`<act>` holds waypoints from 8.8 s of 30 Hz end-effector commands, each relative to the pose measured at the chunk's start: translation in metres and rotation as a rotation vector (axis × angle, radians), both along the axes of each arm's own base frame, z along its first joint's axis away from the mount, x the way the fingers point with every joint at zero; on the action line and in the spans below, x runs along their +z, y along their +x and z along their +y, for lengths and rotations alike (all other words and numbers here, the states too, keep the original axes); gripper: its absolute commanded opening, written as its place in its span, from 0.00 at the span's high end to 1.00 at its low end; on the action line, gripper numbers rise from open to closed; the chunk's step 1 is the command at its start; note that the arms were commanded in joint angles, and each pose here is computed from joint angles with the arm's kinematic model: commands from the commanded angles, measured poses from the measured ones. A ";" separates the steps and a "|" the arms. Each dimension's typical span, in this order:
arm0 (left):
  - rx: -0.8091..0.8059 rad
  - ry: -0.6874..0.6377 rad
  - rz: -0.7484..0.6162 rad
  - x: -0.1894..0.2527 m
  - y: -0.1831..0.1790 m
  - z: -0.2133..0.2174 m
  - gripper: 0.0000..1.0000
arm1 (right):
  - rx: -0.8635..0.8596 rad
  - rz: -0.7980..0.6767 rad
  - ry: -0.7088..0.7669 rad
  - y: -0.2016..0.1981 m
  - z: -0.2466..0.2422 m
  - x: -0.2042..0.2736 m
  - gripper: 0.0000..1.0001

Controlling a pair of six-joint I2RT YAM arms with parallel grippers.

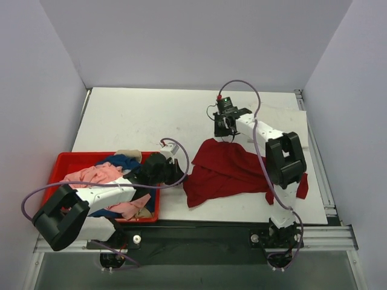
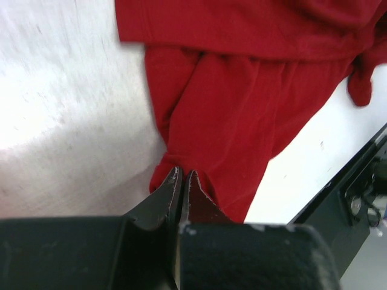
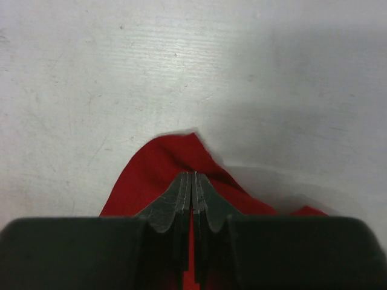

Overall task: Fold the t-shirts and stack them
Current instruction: Flatten out the tshirt

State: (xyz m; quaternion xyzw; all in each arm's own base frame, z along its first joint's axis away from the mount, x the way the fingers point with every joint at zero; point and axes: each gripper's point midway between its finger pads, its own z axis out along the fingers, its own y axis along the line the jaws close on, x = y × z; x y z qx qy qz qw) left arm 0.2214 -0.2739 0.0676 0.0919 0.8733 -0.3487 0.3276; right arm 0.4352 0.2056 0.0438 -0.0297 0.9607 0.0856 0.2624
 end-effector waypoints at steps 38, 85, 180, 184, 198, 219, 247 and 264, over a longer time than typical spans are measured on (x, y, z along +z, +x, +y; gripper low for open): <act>0.264 0.217 -0.116 0.004 0.003 0.047 0.43 | -0.046 -0.240 0.180 -0.090 -0.038 0.112 1.00; 0.208 0.367 -0.115 -0.021 -0.018 0.023 0.43 | -0.263 0.158 0.062 -0.131 -0.100 -0.037 1.00; 0.127 0.143 -0.086 0.002 -0.053 0.059 1.00 | 0.064 -0.032 -0.113 -0.064 -0.005 0.002 0.49; 0.125 0.141 -0.081 0.001 -0.054 0.059 1.00 | 0.083 -0.038 -0.034 -0.050 0.008 0.001 0.48; 0.113 0.149 -0.068 -0.003 -0.055 0.055 1.00 | 0.082 -0.007 -0.073 -0.032 0.005 -0.033 0.48; 0.120 0.148 -0.058 -0.006 -0.057 0.058 1.00 | 0.088 -0.083 -0.044 0.002 0.005 -0.020 0.48; 0.139 0.151 -0.094 0.002 -0.040 0.048 1.00 | 0.062 -0.029 -0.075 -0.010 -0.011 -0.022 1.00; 0.253 0.045 -0.395 0.180 0.059 0.057 1.00 | -0.102 -0.733 0.100 -0.104 -0.090 0.316 1.00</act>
